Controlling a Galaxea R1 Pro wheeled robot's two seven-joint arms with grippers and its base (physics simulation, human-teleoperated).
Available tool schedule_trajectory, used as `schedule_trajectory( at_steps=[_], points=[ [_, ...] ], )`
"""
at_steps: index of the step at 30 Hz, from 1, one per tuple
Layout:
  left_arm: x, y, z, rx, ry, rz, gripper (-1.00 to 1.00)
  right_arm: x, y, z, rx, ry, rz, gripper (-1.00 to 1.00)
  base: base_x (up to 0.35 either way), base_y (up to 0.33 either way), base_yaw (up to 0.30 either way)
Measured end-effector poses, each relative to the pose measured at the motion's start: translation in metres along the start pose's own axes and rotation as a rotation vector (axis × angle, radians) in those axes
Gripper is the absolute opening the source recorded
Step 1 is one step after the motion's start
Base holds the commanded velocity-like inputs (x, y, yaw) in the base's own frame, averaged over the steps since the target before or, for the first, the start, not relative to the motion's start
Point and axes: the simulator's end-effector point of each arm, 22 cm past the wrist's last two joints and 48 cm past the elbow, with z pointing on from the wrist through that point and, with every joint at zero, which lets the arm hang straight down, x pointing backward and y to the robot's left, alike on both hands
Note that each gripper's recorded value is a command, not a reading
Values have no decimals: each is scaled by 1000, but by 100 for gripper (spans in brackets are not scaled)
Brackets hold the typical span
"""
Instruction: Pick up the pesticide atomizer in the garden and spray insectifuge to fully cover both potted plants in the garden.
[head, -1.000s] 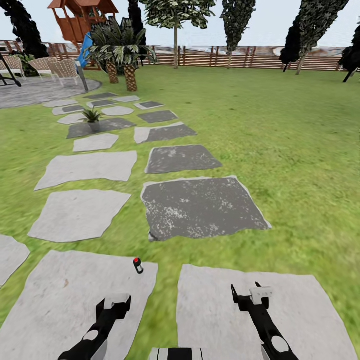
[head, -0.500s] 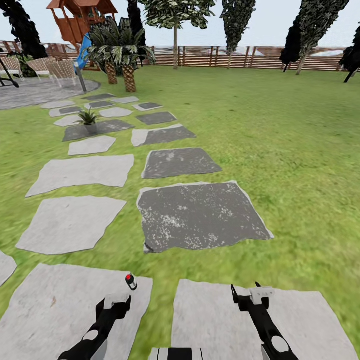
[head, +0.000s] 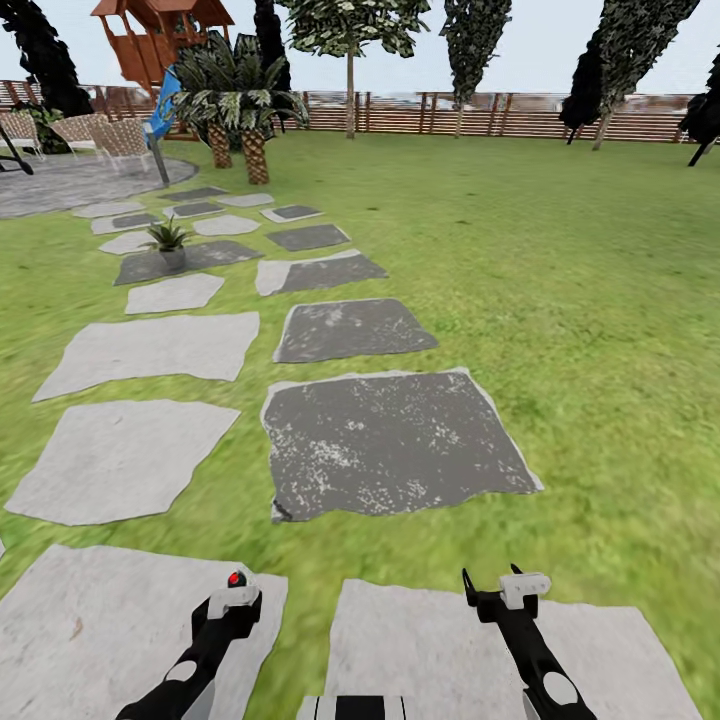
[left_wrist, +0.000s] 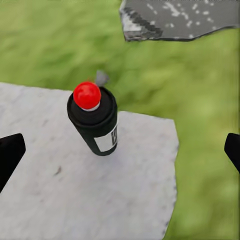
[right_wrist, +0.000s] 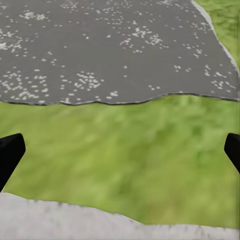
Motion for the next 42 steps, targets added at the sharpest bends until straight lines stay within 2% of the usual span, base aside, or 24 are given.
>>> schedule_trajectory(
  at_steps=[8, 16, 23, 42],
  points=[
    [-1, 1, 0, -1, -3, 0, 100, 0, 0, 0, 0, 0, 0, 100, 6, 110, -13],
    [-2, 1, 0, -1, -5, 0, 100, 0, 0, 0, -1, 0, 0, 100, 0, 240, -245],
    [-2, 1, 0, -1, -4, 0, 100, 0, 0, 0, 0, 0, 0, 100, 0, 19, -248],
    [-5, 1, 1, 0, -11, 1, 100, -2, 0, 0, -1, -4, -1, 100, -36, 5, -38]
  ],
)
